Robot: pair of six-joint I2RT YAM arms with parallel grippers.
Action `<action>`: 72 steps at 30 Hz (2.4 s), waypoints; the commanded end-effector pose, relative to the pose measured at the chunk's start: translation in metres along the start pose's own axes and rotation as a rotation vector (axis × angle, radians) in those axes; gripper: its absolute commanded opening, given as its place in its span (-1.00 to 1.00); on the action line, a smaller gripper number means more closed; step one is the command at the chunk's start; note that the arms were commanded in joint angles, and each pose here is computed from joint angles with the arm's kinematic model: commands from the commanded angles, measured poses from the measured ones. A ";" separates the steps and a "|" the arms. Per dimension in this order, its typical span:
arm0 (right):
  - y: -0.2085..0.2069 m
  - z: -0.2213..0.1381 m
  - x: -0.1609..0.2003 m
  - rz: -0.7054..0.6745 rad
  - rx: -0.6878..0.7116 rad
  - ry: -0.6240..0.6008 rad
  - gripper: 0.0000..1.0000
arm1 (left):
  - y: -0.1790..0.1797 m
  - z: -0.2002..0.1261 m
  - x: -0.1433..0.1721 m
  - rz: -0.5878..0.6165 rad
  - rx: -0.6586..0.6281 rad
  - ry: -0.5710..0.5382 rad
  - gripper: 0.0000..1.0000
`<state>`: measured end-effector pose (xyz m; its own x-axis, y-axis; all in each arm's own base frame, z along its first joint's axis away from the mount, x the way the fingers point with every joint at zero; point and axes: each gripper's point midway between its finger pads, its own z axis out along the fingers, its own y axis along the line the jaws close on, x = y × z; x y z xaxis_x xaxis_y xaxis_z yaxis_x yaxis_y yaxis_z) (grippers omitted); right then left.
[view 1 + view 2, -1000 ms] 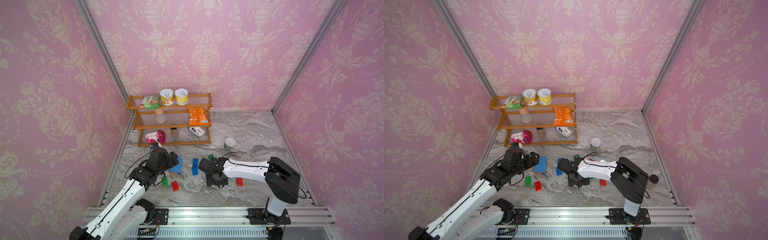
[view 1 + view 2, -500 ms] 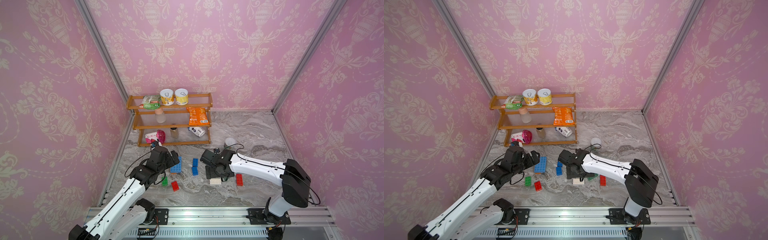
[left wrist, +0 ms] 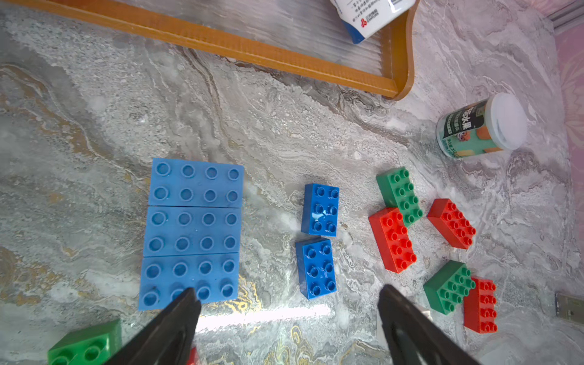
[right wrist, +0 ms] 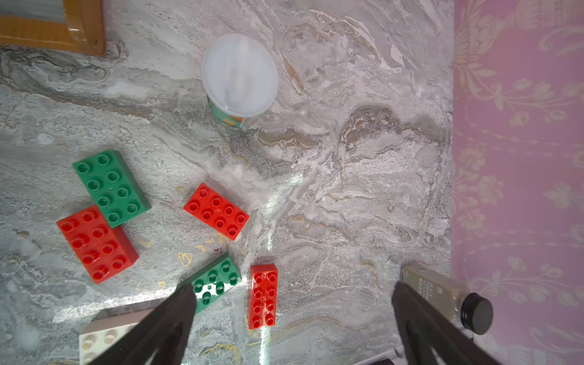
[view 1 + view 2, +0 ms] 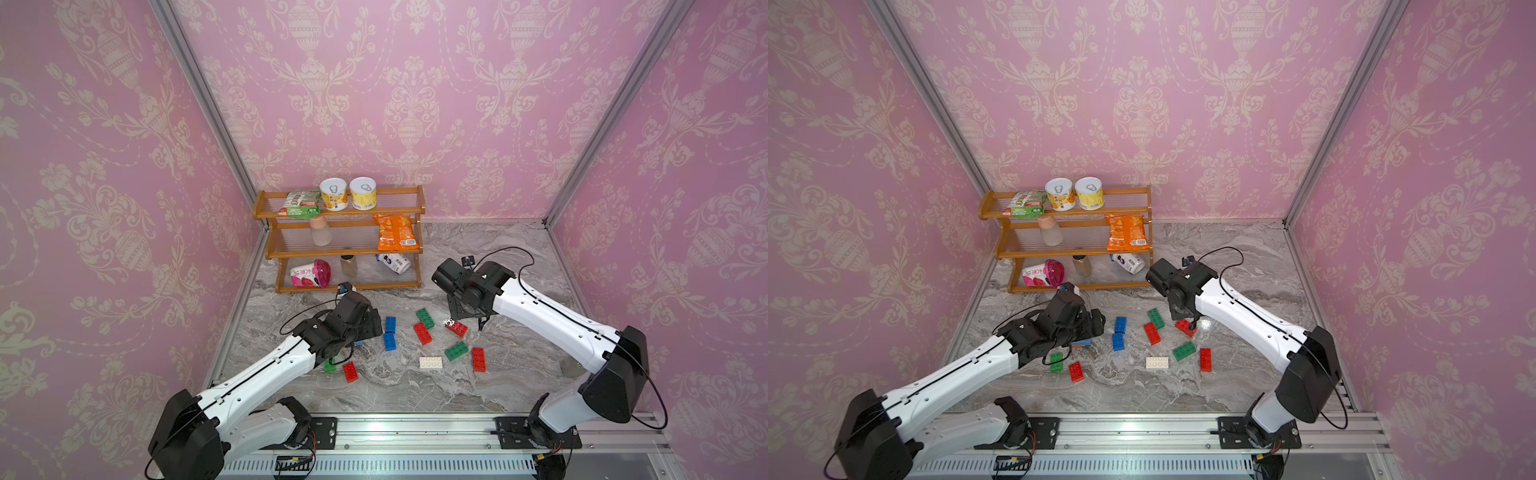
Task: Assemble a rectangle with lego
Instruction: Adjust the lego brick at the center of the board.
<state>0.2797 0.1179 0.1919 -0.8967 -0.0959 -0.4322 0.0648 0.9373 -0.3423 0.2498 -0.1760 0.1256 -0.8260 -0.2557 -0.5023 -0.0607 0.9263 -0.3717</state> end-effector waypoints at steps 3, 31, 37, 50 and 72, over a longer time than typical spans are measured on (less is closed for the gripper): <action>-0.026 0.002 -0.005 0.021 -0.069 -0.035 0.99 | -0.030 0.012 0.014 0.056 0.040 0.068 0.72; -0.001 0.053 0.019 0.127 -0.156 0.110 0.99 | -0.041 0.071 0.065 0.181 0.018 0.272 0.74; -0.005 0.057 0.030 0.148 -0.157 0.130 0.99 | -0.049 0.083 0.064 0.217 0.028 0.284 0.73; -0.011 0.042 0.029 0.265 -0.217 0.047 0.99 | -0.047 0.087 0.062 0.228 0.006 0.296 0.73; 0.009 0.034 0.052 0.361 -0.318 0.090 0.78 | -0.025 0.068 0.042 0.225 -0.106 0.206 0.73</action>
<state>0.2570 0.1047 0.1363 -0.8869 0.2241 -0.4040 0.2228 0.9735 0.0508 0.2504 -0.2467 0.0589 -0.9307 0.0042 -0.3658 0.1094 0.9574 -0.2672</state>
